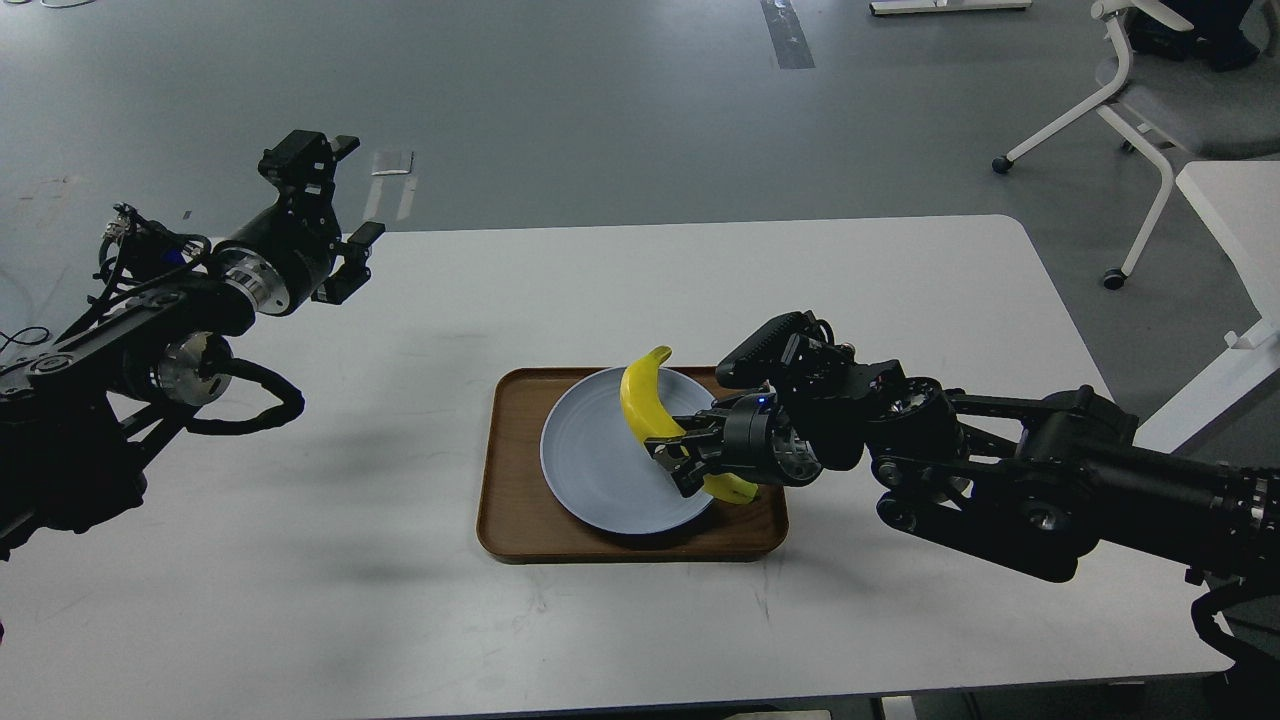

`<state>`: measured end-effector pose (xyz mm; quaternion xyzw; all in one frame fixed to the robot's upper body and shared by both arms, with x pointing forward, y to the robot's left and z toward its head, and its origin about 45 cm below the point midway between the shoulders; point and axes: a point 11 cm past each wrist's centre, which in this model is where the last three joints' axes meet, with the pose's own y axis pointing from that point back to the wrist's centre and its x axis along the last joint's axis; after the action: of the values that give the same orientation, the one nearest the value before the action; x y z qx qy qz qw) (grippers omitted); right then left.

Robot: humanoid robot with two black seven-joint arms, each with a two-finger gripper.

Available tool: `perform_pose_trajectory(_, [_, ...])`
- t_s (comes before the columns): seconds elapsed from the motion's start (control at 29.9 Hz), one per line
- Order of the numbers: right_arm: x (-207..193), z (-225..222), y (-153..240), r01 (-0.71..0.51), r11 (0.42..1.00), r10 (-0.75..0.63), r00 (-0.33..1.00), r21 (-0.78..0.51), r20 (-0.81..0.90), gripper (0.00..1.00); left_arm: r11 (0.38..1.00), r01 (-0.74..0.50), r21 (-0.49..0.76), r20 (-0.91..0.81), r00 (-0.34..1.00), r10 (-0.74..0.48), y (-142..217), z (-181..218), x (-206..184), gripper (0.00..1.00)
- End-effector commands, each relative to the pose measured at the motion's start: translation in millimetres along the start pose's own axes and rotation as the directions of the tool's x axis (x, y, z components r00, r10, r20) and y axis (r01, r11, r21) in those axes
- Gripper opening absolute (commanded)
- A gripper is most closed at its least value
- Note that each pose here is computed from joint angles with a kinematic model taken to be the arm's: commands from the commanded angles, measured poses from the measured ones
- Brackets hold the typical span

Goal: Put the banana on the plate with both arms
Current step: 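Lift the banana with the right gripper and move it over the plate, then lower the banana onto the plate and open the right gripper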

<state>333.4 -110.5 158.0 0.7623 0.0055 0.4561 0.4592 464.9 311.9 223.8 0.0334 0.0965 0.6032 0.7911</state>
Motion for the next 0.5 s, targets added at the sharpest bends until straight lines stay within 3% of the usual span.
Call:
perform_pose_trajectory(0.0, [0,1,-4,-0.025,1.0,0.026,1.0,-0.008,0.013,0.0,1.0,-0.003,-0.001,0.002,1.0,0.003,1,1,2,0.98])
perform_pose_trajectory(0.07, [3,2,-9,-0.059,0.998,0.059,0.998,-0.016,0.03,0.0,1.0,-0.003,-0.001,0.001,1.0,0.003,1,0,2,0.98])
perform_pose_trajectory(0.17, [8,4,-14,-0.107,0.994,0.108,0.993,-0.028,0.053,0.23,1.0,-0.005,0.001,0.0,1.0,0.005,2,-1,3,0.98])
perform_pose_trajectory(0.23, [11,6,-15,-0.135,0.99,0.137,0.988,-0.035,0.069,0.57,1.0,-0.005,0.002,0.0,1.0,0.005,2,-2,3,0.98])
perform_pose_trajectory(0.3, [10,2,-18,-0.144,0.989,0.145,0.987,-0.025,0.076,0.75,1.0,-0.005,0.003,0.0,1.0,0.005,2,-2,3,0.98])
perform_pose_trajectory(0.33, [9,-3,-20,-0.153,0.988,0.153,0.984,-0.013,0.092,0.91,1.0,-0.005,0.002,0.0,1.0,0.005,2,-2,3,0.98])
perform_pose_trajectory(0.37, [9,-5,-21,-0.158,0.987,0.158,0.982,-0.007,0.105,0.96,1.0,-0.006,0.003,0.0,1.0,0.006,2,-1,4,0.98])
perform_pose_trajectory(0.47, [14,-13,-22,-0.169,0.985,0.162,0.969,0.021,0.187,0.98,1.0,-0.009,0.003,0.002,1.0,0.009,3,-1,5,0.98])
